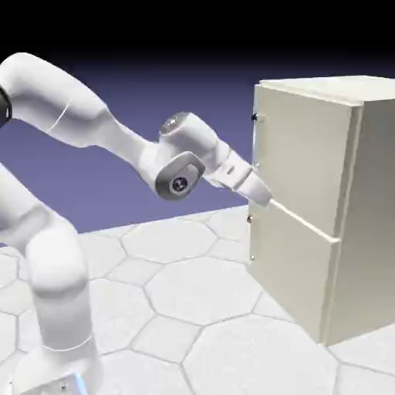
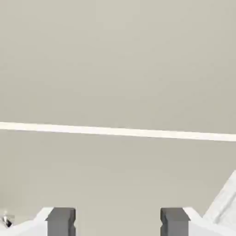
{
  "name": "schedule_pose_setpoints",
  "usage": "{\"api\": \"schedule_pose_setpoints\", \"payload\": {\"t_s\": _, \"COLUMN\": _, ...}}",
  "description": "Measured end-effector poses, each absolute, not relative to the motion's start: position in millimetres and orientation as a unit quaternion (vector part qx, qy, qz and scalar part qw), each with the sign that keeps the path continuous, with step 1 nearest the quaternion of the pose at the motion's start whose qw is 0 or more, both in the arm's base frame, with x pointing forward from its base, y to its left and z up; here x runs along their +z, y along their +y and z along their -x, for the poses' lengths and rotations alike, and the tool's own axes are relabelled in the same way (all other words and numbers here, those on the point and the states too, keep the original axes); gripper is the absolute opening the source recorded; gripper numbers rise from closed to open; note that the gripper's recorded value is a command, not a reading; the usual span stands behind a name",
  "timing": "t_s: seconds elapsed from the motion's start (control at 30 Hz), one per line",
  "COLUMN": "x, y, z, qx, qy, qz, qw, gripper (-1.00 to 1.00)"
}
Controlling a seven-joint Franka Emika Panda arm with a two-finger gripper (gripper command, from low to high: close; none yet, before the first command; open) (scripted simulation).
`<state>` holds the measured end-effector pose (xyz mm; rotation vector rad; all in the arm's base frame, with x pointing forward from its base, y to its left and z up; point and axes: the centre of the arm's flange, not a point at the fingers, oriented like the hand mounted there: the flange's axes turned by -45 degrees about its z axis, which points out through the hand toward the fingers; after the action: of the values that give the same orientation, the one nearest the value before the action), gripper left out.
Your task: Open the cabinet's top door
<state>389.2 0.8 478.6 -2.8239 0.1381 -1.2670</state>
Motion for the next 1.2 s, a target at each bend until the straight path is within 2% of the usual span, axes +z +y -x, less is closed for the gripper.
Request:
{"api": "schedule_pose_setpoints", "payload": {"t_s": 0.63, "x": 587.9, "y": 9.0, "z": -363.0, "qx": -0.476, "qy": 0.444, "qz": 0.708, "qw": 0.275, "gripper": 0.00}}
{"api": "schedule_pose_setpoints", "payload": {"t_s": 1.2, "x": 611.8, "y": 70.6, "z": -345.8, "qx": -0.389, "qy": 0.630, "qz": 0.433, "qw": 0.514, "gripper": 0.00}}
